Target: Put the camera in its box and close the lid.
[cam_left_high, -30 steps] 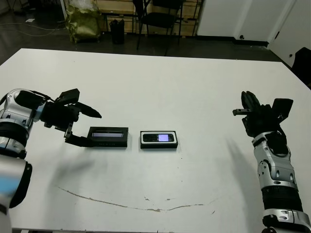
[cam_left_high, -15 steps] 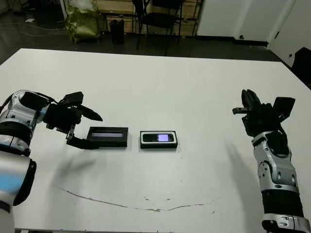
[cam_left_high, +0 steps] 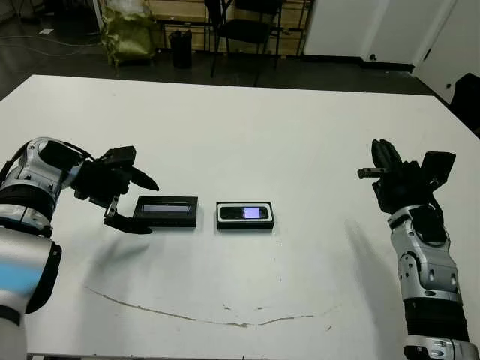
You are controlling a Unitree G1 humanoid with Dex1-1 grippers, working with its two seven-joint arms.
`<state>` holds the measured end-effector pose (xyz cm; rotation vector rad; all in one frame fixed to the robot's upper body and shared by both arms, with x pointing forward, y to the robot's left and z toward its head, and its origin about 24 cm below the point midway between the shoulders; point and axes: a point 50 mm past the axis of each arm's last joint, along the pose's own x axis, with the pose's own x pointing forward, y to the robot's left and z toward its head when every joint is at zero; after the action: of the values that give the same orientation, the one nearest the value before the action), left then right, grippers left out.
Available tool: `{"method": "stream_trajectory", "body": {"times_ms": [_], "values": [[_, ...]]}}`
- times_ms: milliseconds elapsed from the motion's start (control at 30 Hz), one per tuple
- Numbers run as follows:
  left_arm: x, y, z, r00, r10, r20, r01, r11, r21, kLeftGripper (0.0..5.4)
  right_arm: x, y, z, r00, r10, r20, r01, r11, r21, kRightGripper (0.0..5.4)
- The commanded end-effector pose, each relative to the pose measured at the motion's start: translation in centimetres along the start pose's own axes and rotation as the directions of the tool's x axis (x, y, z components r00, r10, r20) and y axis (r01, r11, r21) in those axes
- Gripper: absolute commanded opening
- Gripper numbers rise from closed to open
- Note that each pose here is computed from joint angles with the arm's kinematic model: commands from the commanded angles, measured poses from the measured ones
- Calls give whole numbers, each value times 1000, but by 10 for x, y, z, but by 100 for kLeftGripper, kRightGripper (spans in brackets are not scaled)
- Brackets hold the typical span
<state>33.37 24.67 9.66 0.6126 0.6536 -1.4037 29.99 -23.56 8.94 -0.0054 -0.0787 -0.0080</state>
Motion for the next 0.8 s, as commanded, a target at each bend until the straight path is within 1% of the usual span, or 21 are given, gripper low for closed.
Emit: {"method": "stream_trajectory", "body": {"times_ms": [33,100,167,267,333,400,433,533,567,700,800], "values": [[7,2,3,1000,-3,-21,3,1000,9,538,-4,0,-8,999,0,-38,0,1000,1,0],[9,3,3,999,13,-45,-12,1000,23,538,-5,1,-6,999,-7,-44,8,1000,10,0],[10,3,2,999,19,-49,-18,1000,12,538,-5,2,-4,999,-1,-35,2,1000,17,0],[12,3,2,997,28,-72,-25,998,50,538,-6,2,-3,1000,7,-26,-6,1000,15,0],[12,4,0,996,35,-77,-34,999,14,538,-6,2,-3,1000,1,-29,-1,1000,-4,0],[13,3,-5,997,47,-64,-51,997,-61,538,-6,3,-2,1000,5,-27,-5,1000,-14,0],[13,3,-6,997,53,-63,-57,996,-72,538,-6,4,-1,1000,9,-23,-9,1000,-10,0],[13,4,-6,995,63,-79,-69,995,-77,538,-7,7,2,1000,2,-23,-2,1000,-10,0],[13,5,-6,994,67,-84,-74,994,-78,538,-7,8,2,1000,10,-20,-9,1000,4,0],[13,6,-7,989,77,-129,-88,993,-81,538,-8,7,3,1000,25,-19,-25,1000,17,0],[14,6,-9,990,75,-118,-92,986,-143,500,-8,5,0,1000,17,-26,-16,999,32,0]]}}
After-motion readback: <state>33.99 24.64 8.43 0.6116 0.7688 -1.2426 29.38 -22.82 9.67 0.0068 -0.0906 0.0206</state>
